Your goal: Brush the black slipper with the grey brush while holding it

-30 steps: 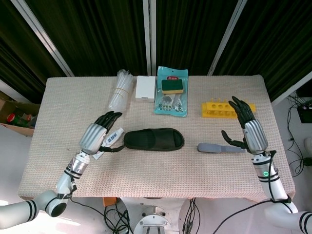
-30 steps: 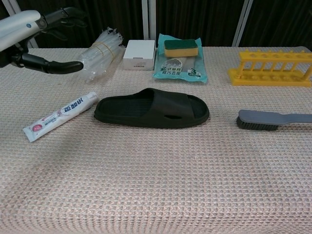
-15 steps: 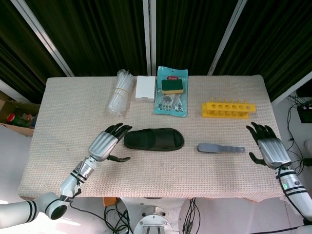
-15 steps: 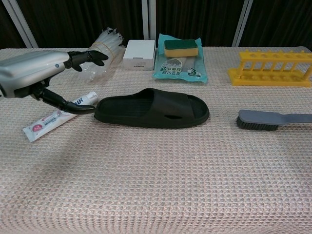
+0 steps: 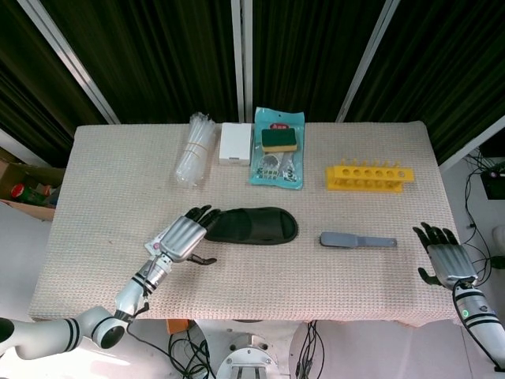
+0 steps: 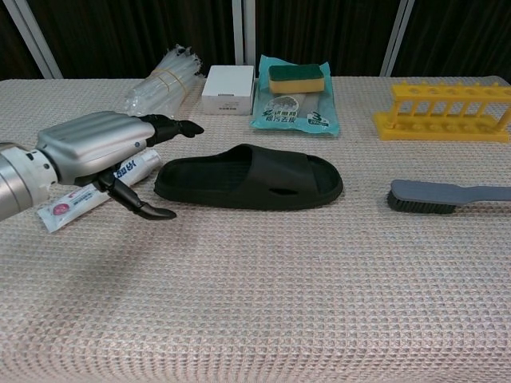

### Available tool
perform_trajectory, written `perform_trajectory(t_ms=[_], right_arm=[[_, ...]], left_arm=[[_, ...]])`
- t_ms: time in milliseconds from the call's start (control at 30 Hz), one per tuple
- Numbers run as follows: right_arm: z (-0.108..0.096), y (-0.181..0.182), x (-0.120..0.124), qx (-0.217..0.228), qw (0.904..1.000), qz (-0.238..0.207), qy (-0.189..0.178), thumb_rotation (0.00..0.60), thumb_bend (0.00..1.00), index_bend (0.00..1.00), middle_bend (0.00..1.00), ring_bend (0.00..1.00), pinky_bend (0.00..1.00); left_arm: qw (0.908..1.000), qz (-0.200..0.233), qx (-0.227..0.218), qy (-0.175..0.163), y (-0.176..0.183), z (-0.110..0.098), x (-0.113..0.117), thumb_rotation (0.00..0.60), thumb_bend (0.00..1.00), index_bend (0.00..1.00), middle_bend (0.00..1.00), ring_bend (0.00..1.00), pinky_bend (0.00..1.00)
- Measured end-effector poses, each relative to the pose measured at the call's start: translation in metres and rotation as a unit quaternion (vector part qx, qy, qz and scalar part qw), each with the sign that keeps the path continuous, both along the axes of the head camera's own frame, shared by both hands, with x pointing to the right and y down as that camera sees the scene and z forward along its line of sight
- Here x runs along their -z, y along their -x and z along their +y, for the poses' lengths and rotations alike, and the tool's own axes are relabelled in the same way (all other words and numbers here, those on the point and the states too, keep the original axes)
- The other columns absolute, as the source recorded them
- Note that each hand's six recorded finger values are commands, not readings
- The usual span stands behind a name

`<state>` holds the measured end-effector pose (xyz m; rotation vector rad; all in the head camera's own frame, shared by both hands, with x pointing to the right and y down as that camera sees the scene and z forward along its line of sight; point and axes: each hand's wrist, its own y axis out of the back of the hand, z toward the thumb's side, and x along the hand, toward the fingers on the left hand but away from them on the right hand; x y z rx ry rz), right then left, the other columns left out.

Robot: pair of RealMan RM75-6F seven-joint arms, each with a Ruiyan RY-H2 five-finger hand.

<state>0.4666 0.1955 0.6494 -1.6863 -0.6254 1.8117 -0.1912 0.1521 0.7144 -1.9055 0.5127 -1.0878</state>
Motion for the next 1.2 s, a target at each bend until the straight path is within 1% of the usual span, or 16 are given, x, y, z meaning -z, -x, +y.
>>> perform_trajectory(t_ms=[100, 200, 333, 467, 567, 700, 833, 933, 967, 1033, 1200], right_arm=[[0.0, -0.001, -0.002, -0.002, 1.0, -0.004, -0.001, 0.6, 0.33, 0.0, 0.0, 0.0, 0.02], [-0.003, 0.0, -0.003, -0.002, 1.0, -0.007, -0.003, 0.6, 0.33, 0.0, 0.0, 0.0, 0.02], [-0.008, 0.005, -0.005, 0.006, 0.9998, -0.016, -0.01, 0.6, 0.33, 0.0, 0.01, 0.0, 0.03], [-0.013, 0.013, -0.009, 0.021, 0.9993, -0.024, -0.018, 0.6, 0.33, 0.0, 0.04, 0.0, 0.06], [-0.015, 0.017, -0.012, 0.031, 0.9992, -0.022, -0.014, 0.6, 0.34, 0.0, 0.07, 0.0, 0.08], [-0.017, 0.025, -0.021, 0.042, 0.9989, -0.019, -0.001, 0.6, 0.34, 0.0, 0.08, 0.0, 0.09], [-0.021, 0.037, -0.027, 0.054, 0.9982, -0.024, 0.003, 0.6, 0.36, 0.0, 0.1, 0.0, 0.11], [-0.023, 0.044, -0.031, 0.061, 0.9978, -0.026, 0.004, 0.6, 0.37, 0.01, 0.13, 0.01, 0.14], [-0.024, 0.045, -0.032, 0.062, 0.9977, -0.027, 0.004, 0.6, 0.37, 0.02, 0.13, 0.01, 0.14], [-0.025, 0.049, -0.034, 0.062, 0.9977, -0.029, 0.006, 0.6, 0.37, 0.04, 0.14, 0.02, 0.15], [-0.027, 0.056, -0.038, 0.064, 0.9974, -0.031, 0.007, 0.6, 0.38, 0.06, 0.14, 0.02, 0.16]], left_arm=[[1.0, -0.006, 0.002, -0.003, -0.007, -0.006, -0.007, 0.346, 0.12, 0.02, 0.06, 0.06, 0.2], [0.9999, -0.008, 0.006, 0.009, -0.01, -0.009, -0.013, 0.347, 0.12, 0.02, 0.06, 0.06, 0.2], [0.9993, -0.011, 0.011, 0.034, -0.015, -0.012, -0.022, 0.358, 0.12, 0.02, 0.06, 0.06, 0.2], [0.9983, -0.01, 0.013, 0.055, -0.025, -0.018, -0.029, 0.365, 0.12, 0.03, 0.06, 0.06, 0.21], [0.9979, -0.008, 0.015, 0.063, -0.031, -0.021, -0.032, 0.384, 0.14, 0.03, 0.07, 0.06, 0.21], [0.9975, -0.009, 0.015, 0.069, -0.036, -0.024, -0.037, 0.441, 0.18, 0.04, 0.08, 0.07, 0.23], [0.997, -0.012, 0.02, 0.074, -0.038, -0.027, -0.042, 0.484, 0.23, 0.04, 0.09, 0.07, 0.23], [0.9966, -0.012, 0.024, 0.078, -0.039, -0.029, -0.044, 0.572, 0.28, 0.06, 0.11, 0.09, 0.25], [0.9964, -0.012, 0.025, 0.079, -0.04, -0.029, -0.045, 0.59, 0.29, 0.06, 0.11, 0.09, 0.25], [0.9962, -0.013, 0.027, 0.082, -0.041, -0.03, -0.047, 0.6, 0.29, 0.06, 0.12, 0.1, 0.26], [0.9962, -0.012, 0.026, 0.082, -0.043, -0.029, -0.049, 0.6, 0.29, 0.07, 0.13, 0.11, 0.27]])
